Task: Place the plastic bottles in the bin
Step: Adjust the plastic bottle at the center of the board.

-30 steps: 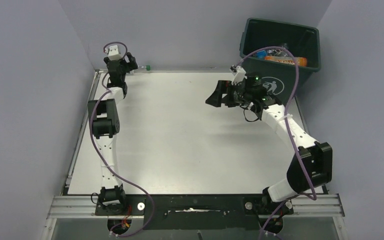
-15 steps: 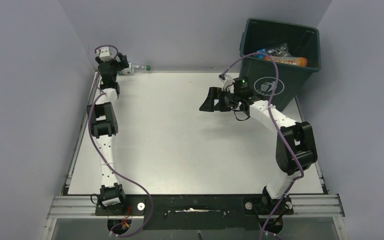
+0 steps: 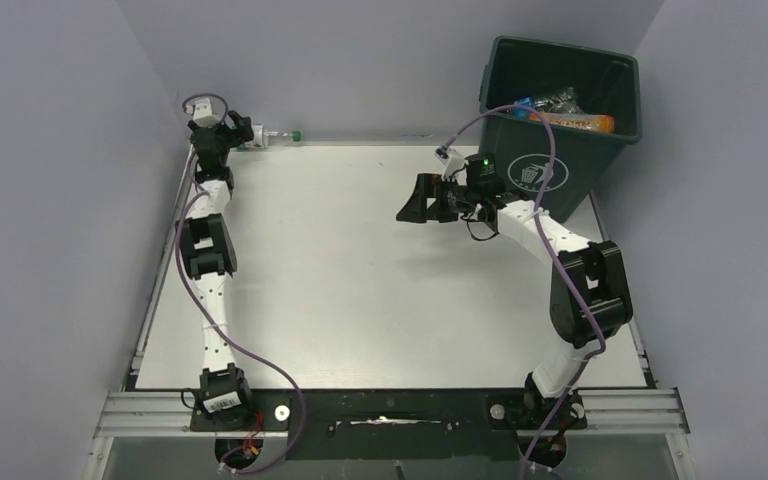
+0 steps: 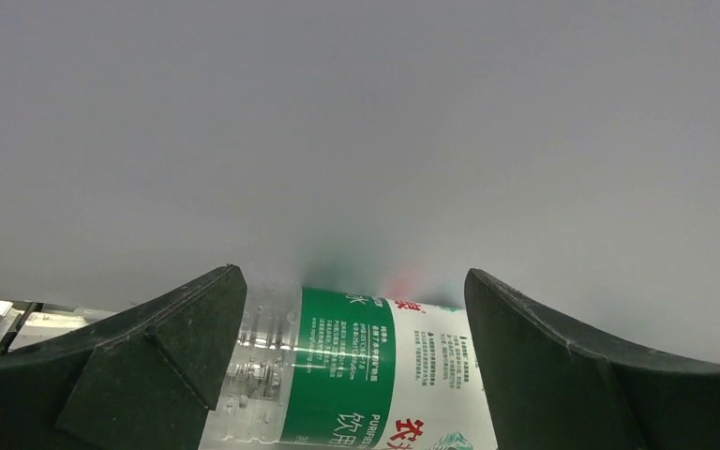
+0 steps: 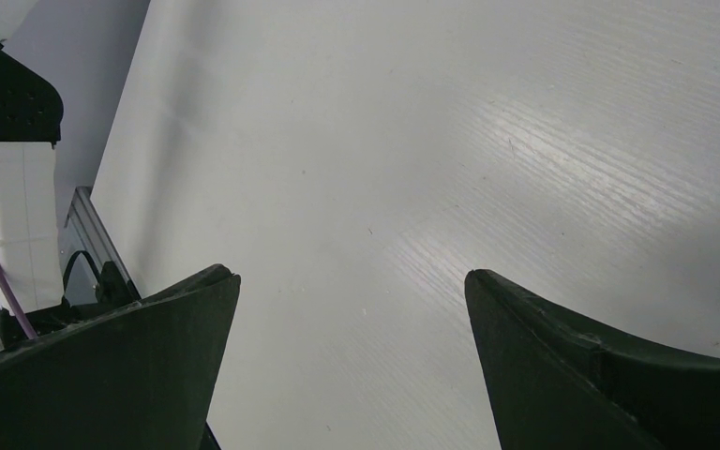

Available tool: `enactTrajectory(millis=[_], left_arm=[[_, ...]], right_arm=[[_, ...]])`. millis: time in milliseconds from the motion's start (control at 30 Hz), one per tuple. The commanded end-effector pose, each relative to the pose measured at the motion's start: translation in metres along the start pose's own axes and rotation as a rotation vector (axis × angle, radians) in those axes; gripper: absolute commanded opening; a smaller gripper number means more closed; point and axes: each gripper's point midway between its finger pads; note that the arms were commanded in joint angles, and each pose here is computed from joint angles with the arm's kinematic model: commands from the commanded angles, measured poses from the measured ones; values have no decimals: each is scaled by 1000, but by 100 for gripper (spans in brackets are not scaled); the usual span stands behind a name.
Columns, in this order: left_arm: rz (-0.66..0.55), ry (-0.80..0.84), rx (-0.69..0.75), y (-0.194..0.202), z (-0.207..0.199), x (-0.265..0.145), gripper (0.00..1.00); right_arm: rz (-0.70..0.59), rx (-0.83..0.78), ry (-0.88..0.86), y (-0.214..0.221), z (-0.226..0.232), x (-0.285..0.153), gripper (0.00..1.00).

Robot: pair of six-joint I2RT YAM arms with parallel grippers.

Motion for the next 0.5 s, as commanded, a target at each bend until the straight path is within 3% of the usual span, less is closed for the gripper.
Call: enactTrajectory(millis=[0,467], left_arm=[[5,76,-45,-15,-12,2,88],[127,238,-90,7,-87,-23,80]], right_arm=[[-56,-54,-58,-23,12,2,96],[-73,-49,-67,-30,8,7,95]])
Point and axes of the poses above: each gripper's point midway between its finger pads, its own x axis out along the fingers, its own z axis along the line the jaws close on, y = z × x, and after that the axes turned 3 degrees about x, right-handed
